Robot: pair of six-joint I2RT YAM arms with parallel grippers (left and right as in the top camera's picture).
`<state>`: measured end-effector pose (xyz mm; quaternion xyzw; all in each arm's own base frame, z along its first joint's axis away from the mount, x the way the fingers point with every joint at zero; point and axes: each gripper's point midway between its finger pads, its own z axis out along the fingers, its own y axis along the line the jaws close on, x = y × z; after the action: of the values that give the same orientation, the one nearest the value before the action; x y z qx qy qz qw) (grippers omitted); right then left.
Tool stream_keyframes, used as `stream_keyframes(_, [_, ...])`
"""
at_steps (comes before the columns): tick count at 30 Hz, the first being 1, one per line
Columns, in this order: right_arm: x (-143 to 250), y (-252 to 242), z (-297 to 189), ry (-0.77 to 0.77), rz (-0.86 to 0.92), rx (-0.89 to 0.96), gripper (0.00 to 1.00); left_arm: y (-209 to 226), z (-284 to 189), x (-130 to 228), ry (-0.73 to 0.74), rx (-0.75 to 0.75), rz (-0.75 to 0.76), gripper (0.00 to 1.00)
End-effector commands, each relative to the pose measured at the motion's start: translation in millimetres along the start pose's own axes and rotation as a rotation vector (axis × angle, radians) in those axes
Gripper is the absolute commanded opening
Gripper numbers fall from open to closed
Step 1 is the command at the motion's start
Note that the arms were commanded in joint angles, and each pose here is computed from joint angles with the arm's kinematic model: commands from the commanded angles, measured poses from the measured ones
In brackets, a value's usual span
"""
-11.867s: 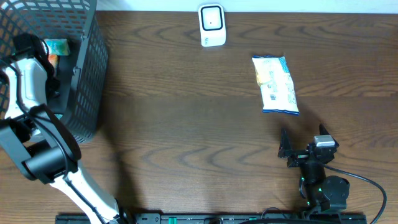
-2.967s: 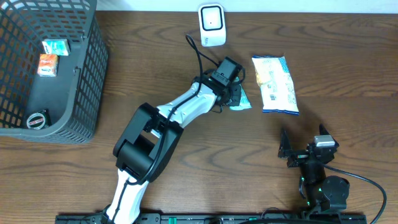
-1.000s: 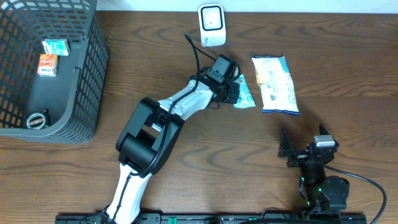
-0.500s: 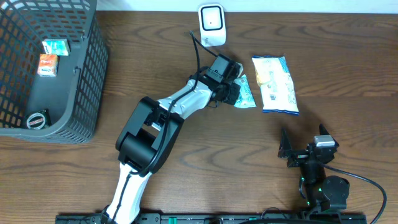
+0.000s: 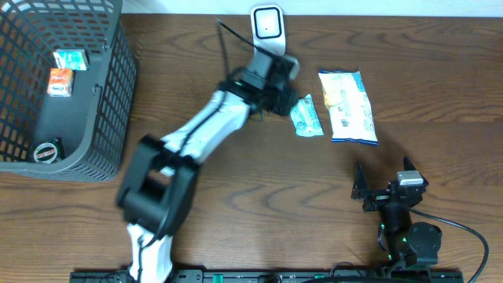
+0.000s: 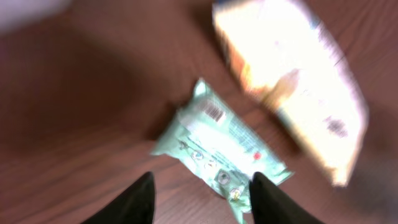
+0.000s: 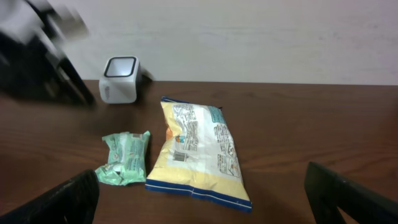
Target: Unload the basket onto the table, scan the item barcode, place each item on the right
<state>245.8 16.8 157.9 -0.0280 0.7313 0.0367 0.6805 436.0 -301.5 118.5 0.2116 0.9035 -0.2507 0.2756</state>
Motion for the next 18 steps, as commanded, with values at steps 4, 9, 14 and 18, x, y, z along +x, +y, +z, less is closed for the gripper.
stream_keyframes(4, [0.3,2.2,-0.2,0.000,-0.012,-0.010,0.99,5.4,-138.0,-72.7,-0.261,-0.039,0.012,0.62])
stream_keyframes(9, [0.3,2.2,-0.2,0.000,-0.012,-0.010,0.99,12.2,-210.0,-90.1,-0.389,-0.082,0.007,0.70])
stream_keyframes(14, [0.3,2.2,-0.2,0.000,-0.012,-0.010,0.99,20.5,-261.2,-95.3,-0.477,-0.127,-0.003,0.72])
stream_keyframes(18, [0.2,2.2,-0.2,0.000,-0.012,-0.010,0.99,29.5,-285.4,-93.7,-0.510,-0.161,-0.020,0.73])
